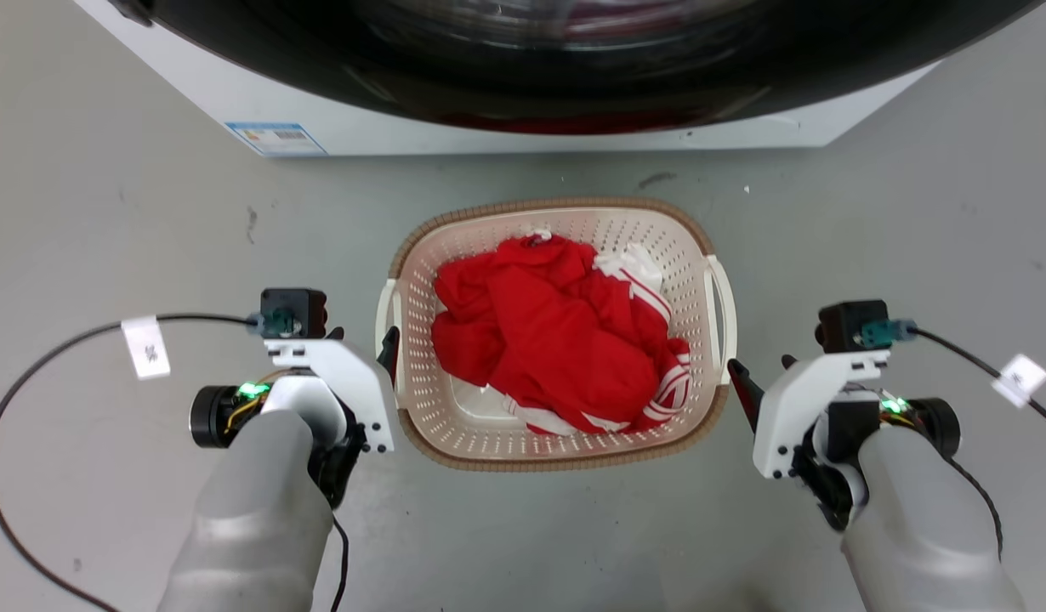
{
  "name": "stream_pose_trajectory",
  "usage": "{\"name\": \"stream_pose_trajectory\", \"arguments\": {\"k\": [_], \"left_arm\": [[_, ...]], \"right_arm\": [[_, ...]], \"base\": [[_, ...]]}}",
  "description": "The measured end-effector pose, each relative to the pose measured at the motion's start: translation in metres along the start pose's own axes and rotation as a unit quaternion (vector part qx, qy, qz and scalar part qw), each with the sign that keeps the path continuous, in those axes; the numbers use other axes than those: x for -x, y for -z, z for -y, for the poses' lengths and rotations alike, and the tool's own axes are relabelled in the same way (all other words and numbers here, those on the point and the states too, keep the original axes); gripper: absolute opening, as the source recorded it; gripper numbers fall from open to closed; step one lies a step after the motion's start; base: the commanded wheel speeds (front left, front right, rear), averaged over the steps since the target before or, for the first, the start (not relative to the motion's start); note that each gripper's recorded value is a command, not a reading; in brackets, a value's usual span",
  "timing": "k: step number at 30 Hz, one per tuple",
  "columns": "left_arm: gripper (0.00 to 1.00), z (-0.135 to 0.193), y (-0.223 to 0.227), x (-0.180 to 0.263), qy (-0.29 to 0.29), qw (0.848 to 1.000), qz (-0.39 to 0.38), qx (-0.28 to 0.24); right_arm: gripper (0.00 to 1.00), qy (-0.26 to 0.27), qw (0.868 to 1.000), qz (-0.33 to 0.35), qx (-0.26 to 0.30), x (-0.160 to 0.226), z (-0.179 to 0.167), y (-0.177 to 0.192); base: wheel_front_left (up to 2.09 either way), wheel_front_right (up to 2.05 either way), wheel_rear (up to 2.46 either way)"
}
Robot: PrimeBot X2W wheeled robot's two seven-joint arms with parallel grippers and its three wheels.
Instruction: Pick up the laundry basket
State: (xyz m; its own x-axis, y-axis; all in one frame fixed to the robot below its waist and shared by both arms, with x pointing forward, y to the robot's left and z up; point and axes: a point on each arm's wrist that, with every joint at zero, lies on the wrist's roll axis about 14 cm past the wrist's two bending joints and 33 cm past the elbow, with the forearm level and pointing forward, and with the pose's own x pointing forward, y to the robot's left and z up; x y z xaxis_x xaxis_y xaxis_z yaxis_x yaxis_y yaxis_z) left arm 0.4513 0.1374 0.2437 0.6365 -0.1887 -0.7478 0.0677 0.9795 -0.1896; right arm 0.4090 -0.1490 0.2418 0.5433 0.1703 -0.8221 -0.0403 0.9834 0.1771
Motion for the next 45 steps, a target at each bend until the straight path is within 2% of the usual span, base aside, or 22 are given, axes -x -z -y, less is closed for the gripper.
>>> {"name": "stream_pose_trajectory", "arguments": {"k": [8,13,24,38,39,40,41,42,45], "left_arm": [[1.00,0.003,0.034,-0.024,0.012,0.992,-0.125,0.011],[1.00,0.000,0.043,-0.035,0.017,0.986,-0.168,0.007],[1.00,-0.017,0.048,-0.065,0.013,0.977,-0.211,-0.006],[1.00,-0.021,0.071,-0.088,0.014,0.969,-0.245,0.005],[1.00,-0.021,0.071,-0.089,0.014,0.969,-0.245,0.006],[0.73,-0.021,0.071,-0.089,0.014,0.969,-0.246,0.008],[0.20,-0.020,0.073,-0.089,0.015,0.968,-0.250,0.011],[0.00,-0.018,0.075,-0.089,0.016,0.967,-0.255,0.015],[0.00,-0.014,0.077,-0.088,0.022,0.965,-0.260,0.015]], "right_arm": [[1.00,-0.001,0.996,-0.087,-0.009,-0.025,0.003,0.018],[1.00,0.001,0.993,-0.116,-0.001,-0.039,0.007,0.018],[1.00,0.003,0.989,-0.148,0.016,-0.075,0.012,0.011],[1.00,-0.002,0.980,-0.196,0.020,-0.099,0.013,0.033],[0.61,-0.002,0.980,-0.197,0.019,-0.100,0.013,0.033],[0.28,-0.002,0.980,-0.201,0.016,-0.100,0.013,0.035],[0.00,-0.003,0.979,-0.204,0.014,-0.100,0.012,0.037],[0.00,-0.004,0.978,-0.210,0.013,-0.099,0.012,0.040],[0.00,-0.006,0.977,-0.213,0.011,-0.099,0.010,0.042]], "base": [[0.00,0.00,0.00],[0.00,0.00,0.00],[0.00,0.00,0.00],[0.00,0.00,0.00],[0.00,0.00,0.00],[0.00,0.00,0.00],[0.00,0.00,0.00],[0.00,0.00,0.00],[0.00,0.00,0.00]]}}
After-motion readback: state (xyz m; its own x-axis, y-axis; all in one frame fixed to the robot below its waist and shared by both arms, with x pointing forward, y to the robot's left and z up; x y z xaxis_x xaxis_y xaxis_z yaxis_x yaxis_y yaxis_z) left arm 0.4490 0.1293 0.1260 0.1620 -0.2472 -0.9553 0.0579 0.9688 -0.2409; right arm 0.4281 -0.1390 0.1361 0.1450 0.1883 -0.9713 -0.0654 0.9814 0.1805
